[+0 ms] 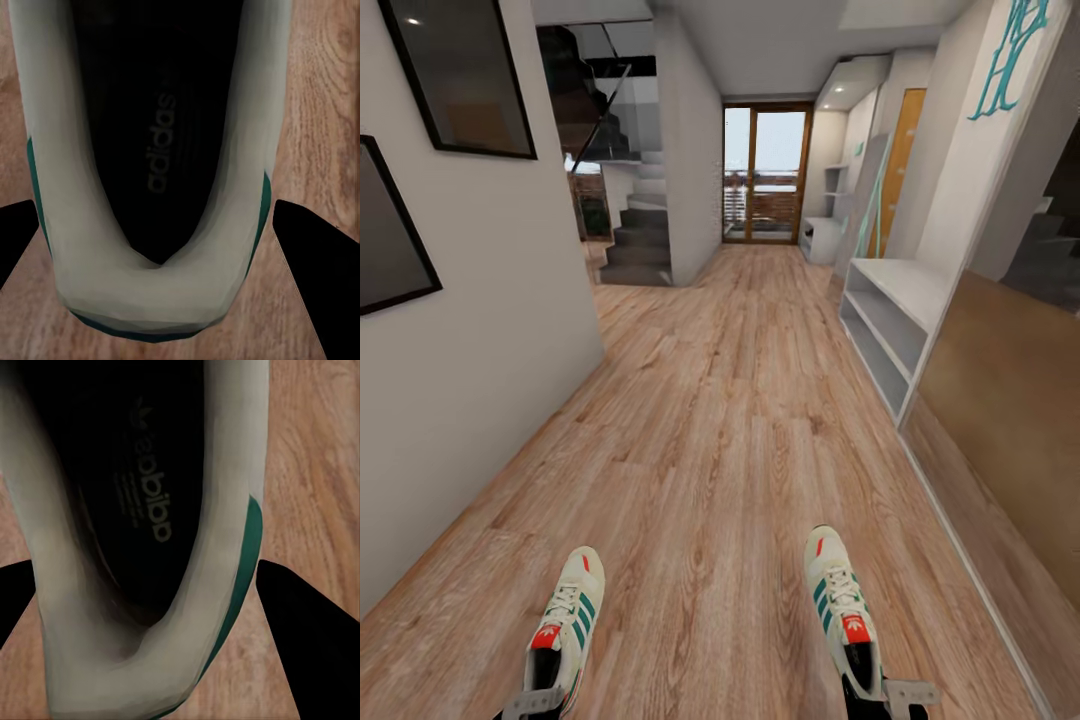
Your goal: Pick up the two gym shoes and the two sandals from the corridor floor and place them onto the hallstand (shoe rack) in the corridor, making sure they are on the rack and not on the floor. Arrange them so the two gym shoes are next to each other and the two sandals are next to each other.
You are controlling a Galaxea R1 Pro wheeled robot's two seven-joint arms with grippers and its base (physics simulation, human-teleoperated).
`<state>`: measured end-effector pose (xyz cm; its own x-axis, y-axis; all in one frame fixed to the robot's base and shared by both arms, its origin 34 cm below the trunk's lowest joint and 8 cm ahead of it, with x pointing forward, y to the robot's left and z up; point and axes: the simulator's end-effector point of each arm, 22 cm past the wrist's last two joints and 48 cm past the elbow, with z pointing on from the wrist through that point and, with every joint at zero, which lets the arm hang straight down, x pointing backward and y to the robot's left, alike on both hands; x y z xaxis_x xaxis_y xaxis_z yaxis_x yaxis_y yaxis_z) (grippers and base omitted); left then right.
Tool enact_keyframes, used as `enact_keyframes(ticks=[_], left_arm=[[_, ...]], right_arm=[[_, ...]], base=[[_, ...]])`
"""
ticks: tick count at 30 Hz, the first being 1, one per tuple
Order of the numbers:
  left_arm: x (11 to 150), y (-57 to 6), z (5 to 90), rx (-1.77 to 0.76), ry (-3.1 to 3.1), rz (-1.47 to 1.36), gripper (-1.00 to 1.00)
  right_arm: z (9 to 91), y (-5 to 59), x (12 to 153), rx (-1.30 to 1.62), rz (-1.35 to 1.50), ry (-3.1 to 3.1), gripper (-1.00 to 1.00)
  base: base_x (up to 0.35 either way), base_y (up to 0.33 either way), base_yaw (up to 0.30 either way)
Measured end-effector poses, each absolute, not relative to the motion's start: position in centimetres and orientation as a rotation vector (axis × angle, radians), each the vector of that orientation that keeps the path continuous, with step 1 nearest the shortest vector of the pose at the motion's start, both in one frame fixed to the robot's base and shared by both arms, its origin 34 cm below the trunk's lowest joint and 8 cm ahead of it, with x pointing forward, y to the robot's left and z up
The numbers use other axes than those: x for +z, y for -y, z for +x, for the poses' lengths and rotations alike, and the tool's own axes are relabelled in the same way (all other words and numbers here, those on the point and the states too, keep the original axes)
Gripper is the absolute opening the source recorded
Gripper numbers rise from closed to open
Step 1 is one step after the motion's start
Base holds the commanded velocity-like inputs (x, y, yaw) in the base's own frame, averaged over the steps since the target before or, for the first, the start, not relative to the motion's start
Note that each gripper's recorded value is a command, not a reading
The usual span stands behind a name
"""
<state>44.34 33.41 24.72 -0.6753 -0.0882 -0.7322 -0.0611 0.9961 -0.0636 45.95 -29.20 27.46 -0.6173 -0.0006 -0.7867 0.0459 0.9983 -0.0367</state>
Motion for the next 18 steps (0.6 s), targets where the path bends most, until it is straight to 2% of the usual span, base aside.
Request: enact_keyframes(ticks=[18], left_arm=[[29.3,-33.4,45.8,-0.044,-2.298,-0.104,-1.0]], right_arm=[[47.1,29.4,31.8,-0.068,0.033,-2.227,-1.0]], base=[[0.0,0.0,0.0]])
